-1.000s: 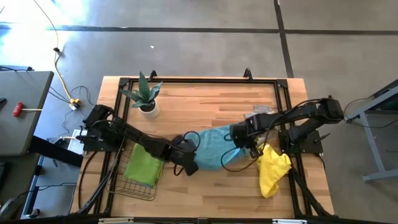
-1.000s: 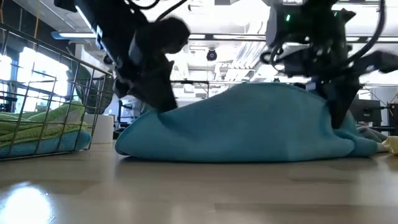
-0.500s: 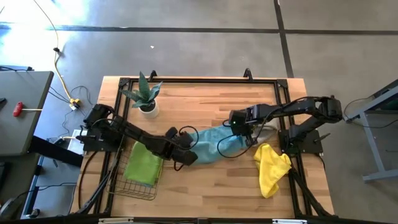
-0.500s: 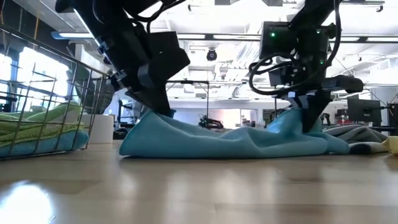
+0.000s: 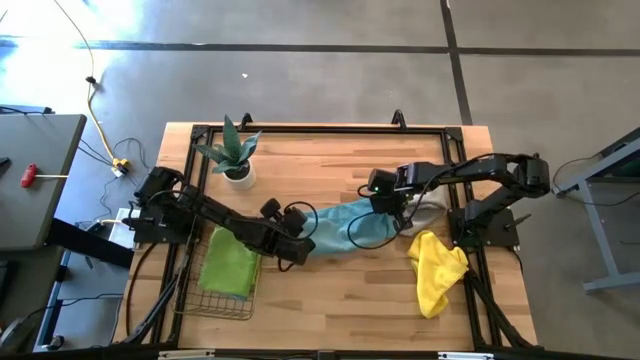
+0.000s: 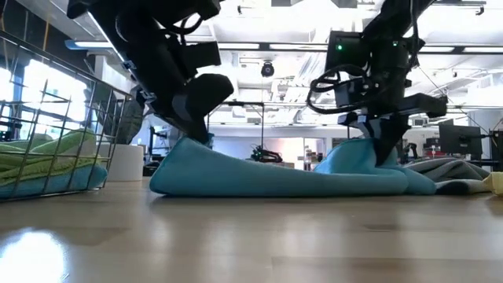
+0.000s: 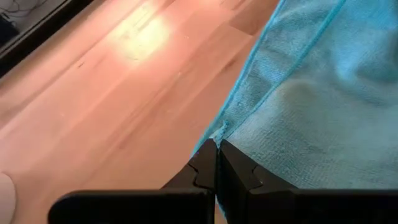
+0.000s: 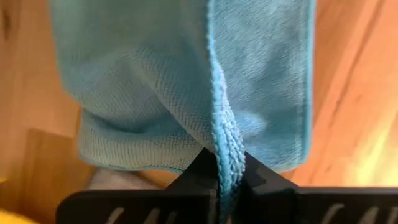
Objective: Fold microfiber towels
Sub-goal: Fold the blue microfiber towel
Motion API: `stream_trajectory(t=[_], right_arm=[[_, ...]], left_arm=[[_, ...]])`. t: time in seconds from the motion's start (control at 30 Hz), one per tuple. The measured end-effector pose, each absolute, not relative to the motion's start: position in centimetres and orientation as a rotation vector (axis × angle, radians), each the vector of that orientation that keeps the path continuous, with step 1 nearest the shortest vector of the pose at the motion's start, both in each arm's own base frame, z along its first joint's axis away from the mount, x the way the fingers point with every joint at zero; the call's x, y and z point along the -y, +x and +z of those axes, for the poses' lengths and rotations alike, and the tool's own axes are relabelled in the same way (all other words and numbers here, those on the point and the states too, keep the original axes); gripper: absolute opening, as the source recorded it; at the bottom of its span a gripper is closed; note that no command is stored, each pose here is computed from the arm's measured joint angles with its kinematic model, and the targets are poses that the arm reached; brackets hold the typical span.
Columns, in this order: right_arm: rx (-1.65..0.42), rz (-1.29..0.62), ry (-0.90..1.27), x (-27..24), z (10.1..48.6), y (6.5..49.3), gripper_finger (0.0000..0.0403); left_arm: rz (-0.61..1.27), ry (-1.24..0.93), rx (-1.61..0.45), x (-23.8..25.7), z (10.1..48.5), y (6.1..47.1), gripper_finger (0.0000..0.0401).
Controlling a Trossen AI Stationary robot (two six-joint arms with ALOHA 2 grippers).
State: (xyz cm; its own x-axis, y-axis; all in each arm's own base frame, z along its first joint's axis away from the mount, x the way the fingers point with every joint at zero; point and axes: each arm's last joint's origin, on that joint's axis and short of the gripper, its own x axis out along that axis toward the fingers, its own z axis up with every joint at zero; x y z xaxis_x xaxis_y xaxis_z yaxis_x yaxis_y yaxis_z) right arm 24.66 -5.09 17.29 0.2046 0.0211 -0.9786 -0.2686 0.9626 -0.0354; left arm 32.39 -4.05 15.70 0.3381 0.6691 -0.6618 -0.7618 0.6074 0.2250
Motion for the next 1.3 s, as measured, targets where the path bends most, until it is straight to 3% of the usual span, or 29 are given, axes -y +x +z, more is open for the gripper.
stream_trajectory(t=[0.5, 0.67, 0.9, 1.13, 1.3], right_arm=[[-1.409, 0.123, -0.246, 6.4, 17.3, 24.1, 0.0000], [-1.356, 0.117, -0.247, 6.6, 17.0, 24.9, 0.0000], [-1.449, 0.117, -0.225, 7.2, 14.7, 25.3, 0.0000], [-1.444, 0.102, -0.215, 7.3, 15.0, 25.6, 0.0002], [-1.467, 0.035, -0.218, 7.6, 16.0, 26.0, 0.0041]], left_arm=[[1.014, -0.009, -0.803, 2.7, 15.8, 32.1, 0.0000], [1.005, -0.050, -0.838, 1.8, 15.7, 32.2, 0.0000], [1.012, -0.053, -0.858, 1.0, 15.6, 32.2, 0.0000], [0.969, -0.098, -0.913, 0.6, 15.5, 32.3, 0.0003], [0.960, -0.050, -0.927, 0.5, 15.5, 32.2, 0.0033]])
